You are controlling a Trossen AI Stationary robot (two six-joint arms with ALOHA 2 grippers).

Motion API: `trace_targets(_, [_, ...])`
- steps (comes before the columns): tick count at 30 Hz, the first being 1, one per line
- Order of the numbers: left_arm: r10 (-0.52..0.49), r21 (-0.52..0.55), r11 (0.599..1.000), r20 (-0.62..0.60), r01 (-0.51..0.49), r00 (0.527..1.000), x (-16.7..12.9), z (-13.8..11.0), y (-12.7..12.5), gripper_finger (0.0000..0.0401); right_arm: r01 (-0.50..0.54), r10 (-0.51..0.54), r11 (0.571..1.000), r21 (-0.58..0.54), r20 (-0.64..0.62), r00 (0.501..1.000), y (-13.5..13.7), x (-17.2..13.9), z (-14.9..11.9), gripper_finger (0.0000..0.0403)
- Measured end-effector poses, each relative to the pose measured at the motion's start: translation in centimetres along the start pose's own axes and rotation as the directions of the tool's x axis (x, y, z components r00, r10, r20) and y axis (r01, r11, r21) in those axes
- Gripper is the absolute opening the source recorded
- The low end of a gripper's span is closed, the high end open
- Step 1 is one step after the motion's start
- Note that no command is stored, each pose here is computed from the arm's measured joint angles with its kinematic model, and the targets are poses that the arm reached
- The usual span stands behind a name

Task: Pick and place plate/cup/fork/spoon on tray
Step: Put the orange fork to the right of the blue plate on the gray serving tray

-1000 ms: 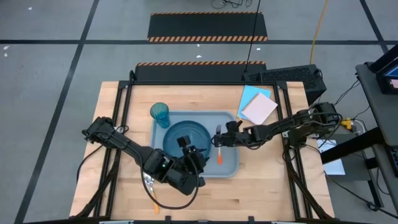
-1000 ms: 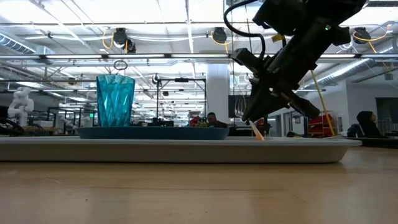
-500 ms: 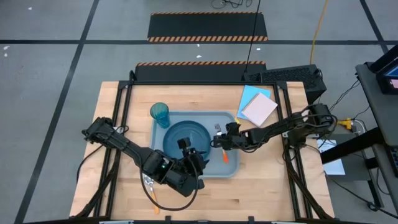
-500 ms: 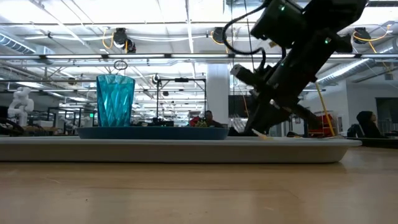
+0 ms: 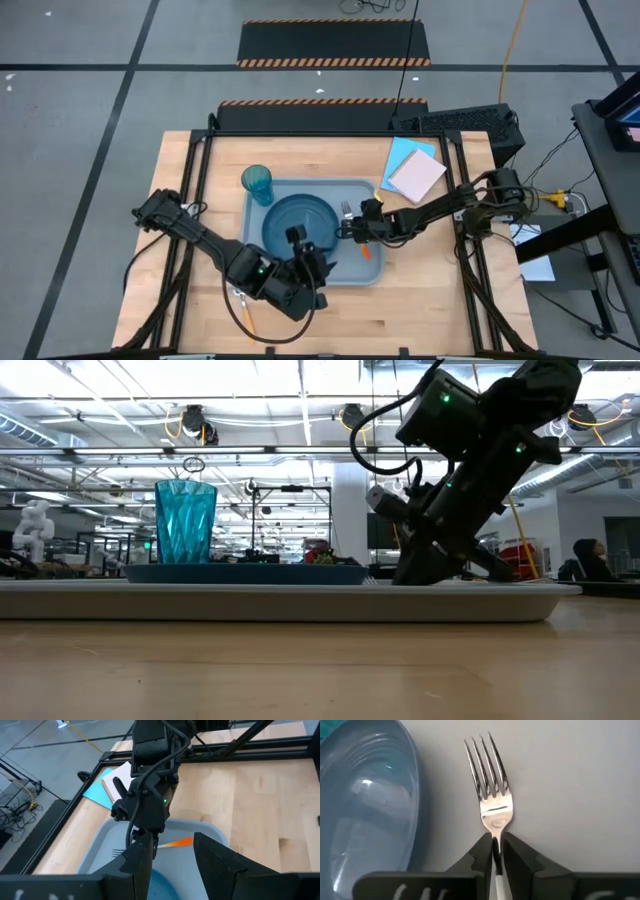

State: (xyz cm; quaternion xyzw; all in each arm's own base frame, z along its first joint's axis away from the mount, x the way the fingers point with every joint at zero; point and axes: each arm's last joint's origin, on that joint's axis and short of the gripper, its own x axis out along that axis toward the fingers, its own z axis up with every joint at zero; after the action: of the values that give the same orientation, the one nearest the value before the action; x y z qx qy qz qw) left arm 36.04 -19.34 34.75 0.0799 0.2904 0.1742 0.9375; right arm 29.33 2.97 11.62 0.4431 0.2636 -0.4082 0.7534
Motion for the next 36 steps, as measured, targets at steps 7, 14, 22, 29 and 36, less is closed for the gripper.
trace_targets(7, [-0.021, 0.003, 1.0, 0.015, 0.021, 1.0, -0.6, -0.1, -0.6, 0.0147, -0.047, 0.045, 0.997, -0.057, -0.027, 0.999, 0.5, -1.2, 0.1, 0.0084])
trace_targets(14, [-0.051, -0.016, 0.999, 0.037, 0.052, 0.998, -1.9, 0.1, -0.8, 0.0147, -0.083, 0.067, 0.99, -0.112, -0.143, 0.987, 0.6, -3.3, -0.5, 0.0097])
trace_targets(22, [-0.089, -0.023, 0.996, 0.05, 0.091, 0.995, -3.2, -0.1, -1.6, 0.0147, -0.01, -0.029, 0.986, -0.165, -0.234, 0.972, -0.4, -4.8, -2.9, 0.0098])
trace_targets(29, [-0.102, -0.039, 0.994, 0.071, 0.105, 0.992, -3.4, 0.1, -1.8, 0.0147, 0.037, -0.075, 0.981, -0.191, -0.198, 0.977, -1.0, -5.4, -3.8, 0.0098])
trace_targets(36, [-0.11, -0.029, 0.993, 0.085, 0.113, 0.99, -3.4, 0.2, -1.9, 0.0147, 0.02, -0.058, 0.982, -0.185, -0.202, 0.978, -0.8, -5.0, -4.3, 0.0091])
